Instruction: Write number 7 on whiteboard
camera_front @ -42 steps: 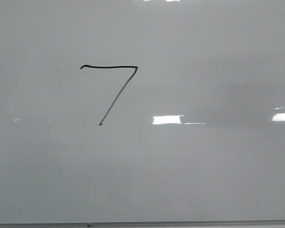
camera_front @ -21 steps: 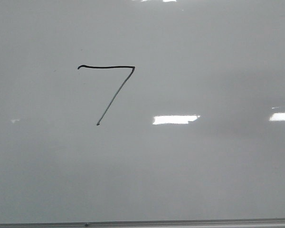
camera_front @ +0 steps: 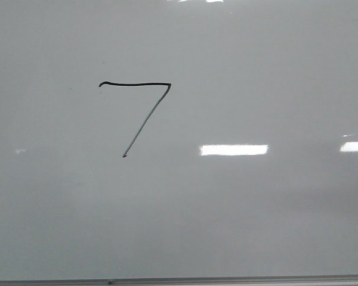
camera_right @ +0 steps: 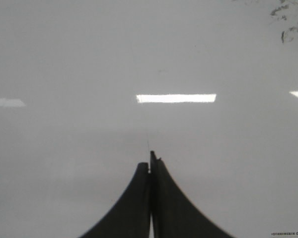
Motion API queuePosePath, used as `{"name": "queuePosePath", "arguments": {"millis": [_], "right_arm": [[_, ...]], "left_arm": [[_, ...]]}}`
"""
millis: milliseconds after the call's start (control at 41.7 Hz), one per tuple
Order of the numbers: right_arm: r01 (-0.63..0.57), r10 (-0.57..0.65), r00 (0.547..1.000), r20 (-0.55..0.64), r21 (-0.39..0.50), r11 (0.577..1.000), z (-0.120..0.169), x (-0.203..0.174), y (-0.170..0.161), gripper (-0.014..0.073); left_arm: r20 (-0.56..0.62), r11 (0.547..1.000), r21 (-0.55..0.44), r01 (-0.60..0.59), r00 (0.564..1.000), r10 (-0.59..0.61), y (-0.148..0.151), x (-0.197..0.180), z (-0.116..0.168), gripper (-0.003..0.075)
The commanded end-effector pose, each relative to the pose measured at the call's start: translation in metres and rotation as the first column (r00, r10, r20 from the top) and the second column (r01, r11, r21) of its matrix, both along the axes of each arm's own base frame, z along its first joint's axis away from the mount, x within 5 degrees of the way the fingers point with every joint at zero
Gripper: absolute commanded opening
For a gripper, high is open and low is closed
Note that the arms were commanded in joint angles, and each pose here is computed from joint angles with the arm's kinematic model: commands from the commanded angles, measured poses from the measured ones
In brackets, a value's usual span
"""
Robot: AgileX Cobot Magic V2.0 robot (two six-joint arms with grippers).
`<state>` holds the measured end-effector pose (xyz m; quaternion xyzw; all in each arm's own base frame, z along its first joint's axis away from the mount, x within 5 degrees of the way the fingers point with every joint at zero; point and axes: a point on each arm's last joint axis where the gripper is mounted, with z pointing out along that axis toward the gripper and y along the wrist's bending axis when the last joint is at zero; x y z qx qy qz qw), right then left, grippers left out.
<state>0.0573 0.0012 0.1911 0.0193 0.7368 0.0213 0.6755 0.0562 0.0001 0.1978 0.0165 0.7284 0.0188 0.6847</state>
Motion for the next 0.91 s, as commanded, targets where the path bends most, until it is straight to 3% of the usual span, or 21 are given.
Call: {"name": "queuePosePath", "arguments": {"millis": [0,888], "right_arm": [[0.015,-0.014,0.997,0.075,-0.010,1.000,0.0064,-0.0023,-0.0011,-0.0068],[0.012,-0.011,0.998,0.055,-0.009,1.000,0.0047,-0.0022,-0.0008,-0.0068]], "left_arm": [[0.094,1.000,-0.001,0.003,0.996,-0.003,-0.0001,-0.0008,0.0072,-0.0020],[0.094,1.000,-0.001,0.003,0.996,-0.003,-0.0001,-0.0008,0.0072,-0.0020]]}}
